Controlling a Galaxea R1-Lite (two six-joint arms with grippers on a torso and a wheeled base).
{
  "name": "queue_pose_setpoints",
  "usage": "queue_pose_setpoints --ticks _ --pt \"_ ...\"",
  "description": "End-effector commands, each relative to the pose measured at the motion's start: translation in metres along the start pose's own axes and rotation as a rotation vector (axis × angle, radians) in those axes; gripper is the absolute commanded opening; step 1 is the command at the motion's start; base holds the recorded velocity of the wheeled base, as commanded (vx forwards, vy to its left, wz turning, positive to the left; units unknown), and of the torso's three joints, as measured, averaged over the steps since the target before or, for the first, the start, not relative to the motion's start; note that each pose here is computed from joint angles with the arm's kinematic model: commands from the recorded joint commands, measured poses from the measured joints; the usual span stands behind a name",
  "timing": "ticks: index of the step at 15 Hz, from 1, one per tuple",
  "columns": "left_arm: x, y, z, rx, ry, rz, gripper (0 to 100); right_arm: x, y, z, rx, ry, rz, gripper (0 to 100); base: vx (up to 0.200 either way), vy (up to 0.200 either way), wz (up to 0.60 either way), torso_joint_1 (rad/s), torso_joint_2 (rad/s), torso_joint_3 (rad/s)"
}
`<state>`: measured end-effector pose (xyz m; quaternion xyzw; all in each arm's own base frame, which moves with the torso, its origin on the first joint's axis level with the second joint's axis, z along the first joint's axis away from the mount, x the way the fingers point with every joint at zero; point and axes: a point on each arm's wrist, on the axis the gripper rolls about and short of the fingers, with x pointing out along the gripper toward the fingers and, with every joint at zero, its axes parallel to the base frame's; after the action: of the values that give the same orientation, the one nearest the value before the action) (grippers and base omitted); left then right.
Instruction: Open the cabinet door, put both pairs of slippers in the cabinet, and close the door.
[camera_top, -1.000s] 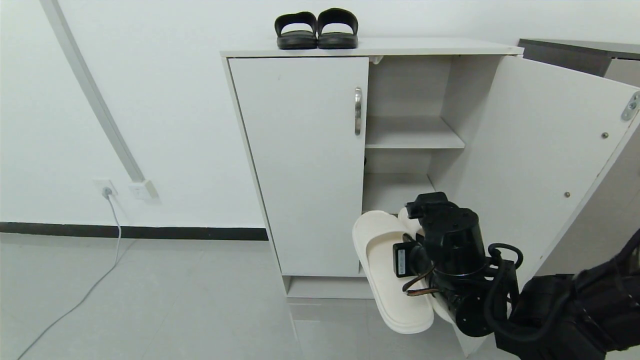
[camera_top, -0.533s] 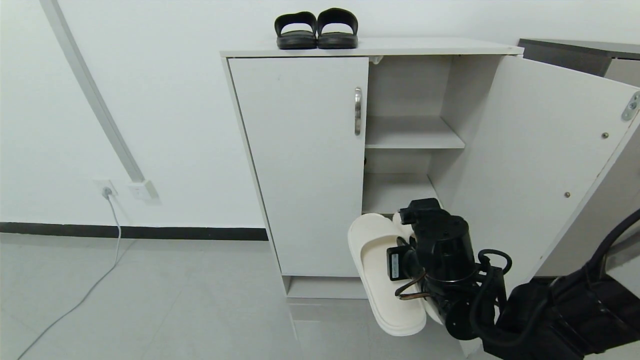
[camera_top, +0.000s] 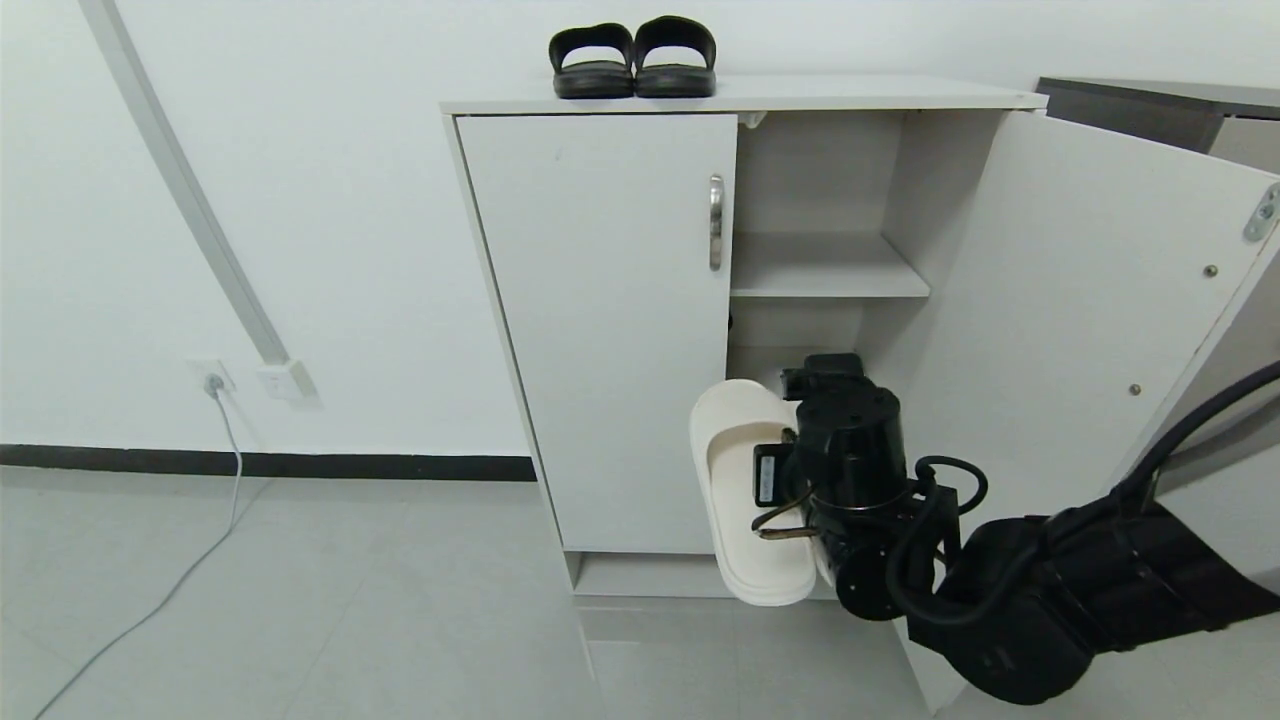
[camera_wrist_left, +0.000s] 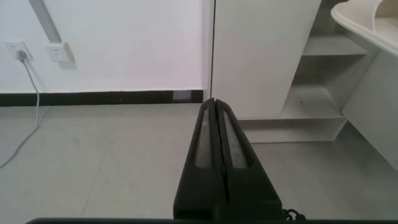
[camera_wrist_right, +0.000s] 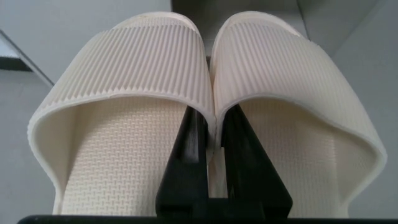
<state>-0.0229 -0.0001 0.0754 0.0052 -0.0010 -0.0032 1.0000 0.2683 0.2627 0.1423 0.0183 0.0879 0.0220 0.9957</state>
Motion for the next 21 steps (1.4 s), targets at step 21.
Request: queue_pose_setpoints --ticks 21 --pt "0.0 0.0 0.0 -0.003 0.003 0.0 0 0.042 -0.008 -0.014 -0.007 -0.014 -0.116 0 0.0 -0.086 0.0 0.001 0.0 0.001"
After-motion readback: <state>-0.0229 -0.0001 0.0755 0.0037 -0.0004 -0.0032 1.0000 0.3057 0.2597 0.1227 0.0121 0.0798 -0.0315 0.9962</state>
